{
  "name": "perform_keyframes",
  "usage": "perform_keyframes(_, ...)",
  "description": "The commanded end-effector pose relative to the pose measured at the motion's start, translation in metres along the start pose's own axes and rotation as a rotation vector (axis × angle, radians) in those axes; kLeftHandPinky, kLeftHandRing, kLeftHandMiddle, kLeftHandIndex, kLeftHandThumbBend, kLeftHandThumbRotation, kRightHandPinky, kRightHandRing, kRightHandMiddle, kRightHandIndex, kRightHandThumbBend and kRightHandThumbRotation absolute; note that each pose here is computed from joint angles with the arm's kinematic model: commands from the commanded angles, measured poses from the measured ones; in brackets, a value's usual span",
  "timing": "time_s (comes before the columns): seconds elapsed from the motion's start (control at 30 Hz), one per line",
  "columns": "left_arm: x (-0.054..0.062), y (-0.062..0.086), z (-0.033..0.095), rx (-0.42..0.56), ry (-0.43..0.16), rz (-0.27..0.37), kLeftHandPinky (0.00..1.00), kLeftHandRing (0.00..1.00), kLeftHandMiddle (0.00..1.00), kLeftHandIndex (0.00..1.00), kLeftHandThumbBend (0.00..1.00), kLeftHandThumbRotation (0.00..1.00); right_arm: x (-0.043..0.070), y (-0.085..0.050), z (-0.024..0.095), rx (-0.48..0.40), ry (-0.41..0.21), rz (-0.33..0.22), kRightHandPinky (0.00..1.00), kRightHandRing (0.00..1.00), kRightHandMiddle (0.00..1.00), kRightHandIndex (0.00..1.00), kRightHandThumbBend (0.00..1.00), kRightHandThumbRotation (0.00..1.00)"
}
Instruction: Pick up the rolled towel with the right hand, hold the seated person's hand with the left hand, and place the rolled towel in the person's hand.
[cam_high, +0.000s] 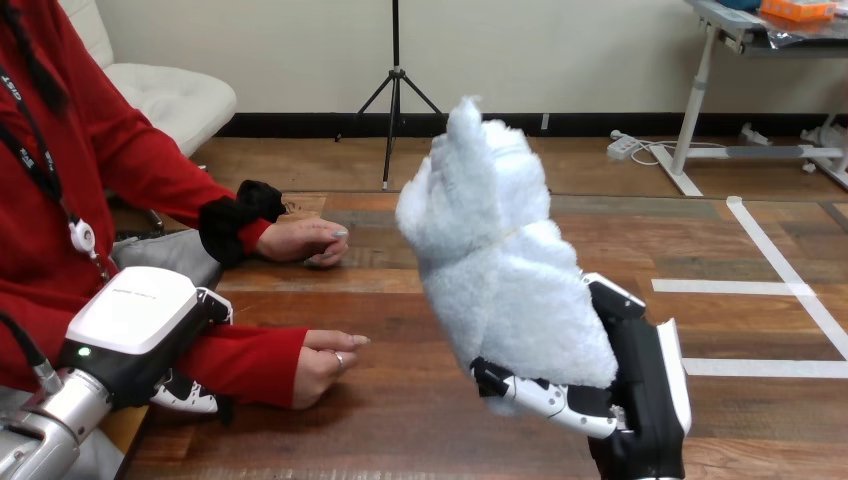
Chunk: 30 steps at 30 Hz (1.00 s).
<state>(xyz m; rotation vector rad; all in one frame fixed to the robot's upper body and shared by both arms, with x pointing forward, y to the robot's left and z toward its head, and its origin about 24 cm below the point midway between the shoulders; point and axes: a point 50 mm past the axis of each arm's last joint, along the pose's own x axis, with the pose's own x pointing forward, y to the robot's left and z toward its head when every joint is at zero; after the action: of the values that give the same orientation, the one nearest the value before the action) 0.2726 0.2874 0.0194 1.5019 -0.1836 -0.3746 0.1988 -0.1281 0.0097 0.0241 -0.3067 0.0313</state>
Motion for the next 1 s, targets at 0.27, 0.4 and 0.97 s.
perform_keyframes(0.27,0.018,0.04,0.023,-0.044,-0.129,0.177,0.24,0.29,0.35,0.38,0.79,0.14,0.027,0.009,0.009,-0.015,-0.103,0.009,0.06,0.12,0.19,0.21,0.55,0.0)
perform_keyframes(0.4,0.019,0.044,0.027,-0.047,-0.139,0.188,0.25,0.29,0.35,0.39,0.79,0.15,0.028,0.01,0.005,-0.027,-0.091,0.019,0.06,0.12,0.19,0.21,0.54,0.0)
perform_keyframes(0.97,0.022,0.062,0.043,-0.062,-0.196,0.231,0.27,0.31,0.36,0.4,0.77,0.15,0.03,0.018,-0.011,-0.052,-0.034,0.054,0.07,0.11,0.18,0.2,0.53,0.0)
